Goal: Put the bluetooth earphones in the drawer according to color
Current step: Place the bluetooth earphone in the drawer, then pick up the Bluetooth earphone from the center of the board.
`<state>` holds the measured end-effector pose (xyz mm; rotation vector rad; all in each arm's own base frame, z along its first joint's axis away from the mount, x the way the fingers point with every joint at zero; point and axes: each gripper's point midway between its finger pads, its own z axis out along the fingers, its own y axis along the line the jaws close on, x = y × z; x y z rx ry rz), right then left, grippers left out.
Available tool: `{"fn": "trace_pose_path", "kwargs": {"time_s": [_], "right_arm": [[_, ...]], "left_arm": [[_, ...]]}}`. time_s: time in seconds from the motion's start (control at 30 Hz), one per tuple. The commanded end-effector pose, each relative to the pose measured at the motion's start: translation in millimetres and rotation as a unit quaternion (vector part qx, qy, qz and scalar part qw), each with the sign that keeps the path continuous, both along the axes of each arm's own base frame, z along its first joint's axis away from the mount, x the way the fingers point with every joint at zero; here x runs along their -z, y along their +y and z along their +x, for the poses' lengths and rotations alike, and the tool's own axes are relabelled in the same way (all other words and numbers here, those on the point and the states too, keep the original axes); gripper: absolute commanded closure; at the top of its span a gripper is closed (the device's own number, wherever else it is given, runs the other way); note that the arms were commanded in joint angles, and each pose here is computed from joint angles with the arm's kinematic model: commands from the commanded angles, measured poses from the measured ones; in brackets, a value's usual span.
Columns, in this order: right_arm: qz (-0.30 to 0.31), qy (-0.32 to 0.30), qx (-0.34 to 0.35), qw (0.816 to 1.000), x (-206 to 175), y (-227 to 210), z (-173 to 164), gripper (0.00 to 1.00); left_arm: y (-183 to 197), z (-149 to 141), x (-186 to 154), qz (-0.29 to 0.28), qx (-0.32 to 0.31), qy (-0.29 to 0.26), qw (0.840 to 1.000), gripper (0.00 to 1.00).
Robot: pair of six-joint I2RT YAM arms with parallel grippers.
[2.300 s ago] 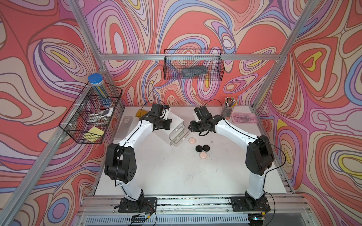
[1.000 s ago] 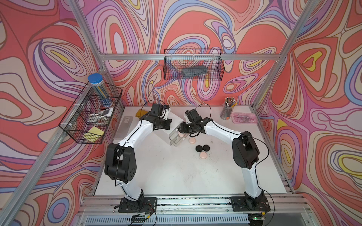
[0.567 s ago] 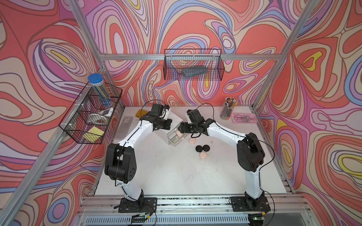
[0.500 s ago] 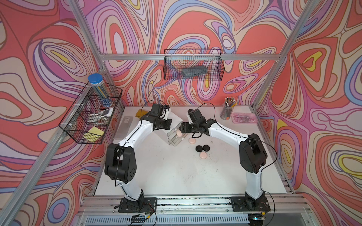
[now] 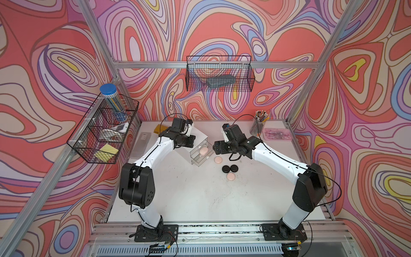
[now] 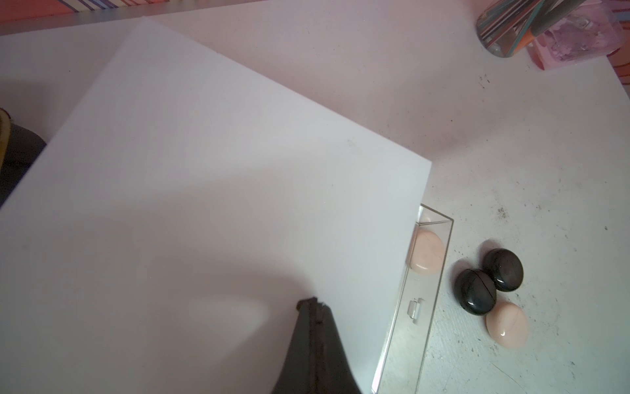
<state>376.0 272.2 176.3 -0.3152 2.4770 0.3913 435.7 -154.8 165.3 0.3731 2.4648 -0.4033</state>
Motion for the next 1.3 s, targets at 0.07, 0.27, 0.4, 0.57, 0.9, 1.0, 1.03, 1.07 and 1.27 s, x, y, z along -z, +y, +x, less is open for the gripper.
{"fn": "trace_pose_path", "kwargs": {"time_s": [0.07, 0.27, 0.4, 0.57, 0.9, 1.0, 1.03, 1.07, 1.27], "right_arm": [[-0.072, 0.077, 0.009, 0.994, 40.1, -40.3, -46.5, 0.04], [-0.095, 0.115, 0.026, 0.988, 64.9, -59.0, -69.1, 0.02], [-0.099, 0.148, 0.027, 0.984, 84.8, -61.1, -80.2, 0.02], [-0.102, 0.181, 0.023, 0.978, 105.0, -61.4, -91.0, 0.07], [-0.110, 0.225, 0.010, 0.968, 133.7, -56.9, -99.9, 0.12], [-0.106, 0.232, 0.008, 0.967, 140.3, -55.3, -102.1, 0.14], [-0.102, 0.231, 0.008, 0.968, 141.3, -53.9, -101.8, 0.15], [-0.108, 0.241, 0.009, 0.964, 151.5, -54.3, -103.0, 0.16], [-0.121, 0.239, 0.008, 0.963, 159.7, -52.4, -95.2, 0.20]], "left_arm": [[0.9, -35.9, 54.3, 0.026, 0.009, 0.114, 0.993, 1.00], [1.5, -36.1, 56.2, 0.033, 0.010, 0.113, 0.993, 1.00], [1.5, -36.4, 53.4, 0.032, 0.010, 0.111, 0.993, 1.00], [1.0, -36.3, 52.5, 0.030, 0.010, 0.110, 0.993, 1.00], [2.4, -36.1, 52.4, 0.035, 0.010, 0.109, 0.993, 1.00], [1.8, -36.3, 52.5, 0.033, 0.010, 0.110, 0.993, 1.00], [1.7, -36.4, 53.3, 0.033, 0.011, 0.111, 0.993, 1.00], [2.1, -36.4, 55.2, 0.035, 0.011, 0.112, 0.993, 1.00], [2.0, -36.9, 57.6, 0.036, 0.012, 0.118, 0.992, 1.00]]}}
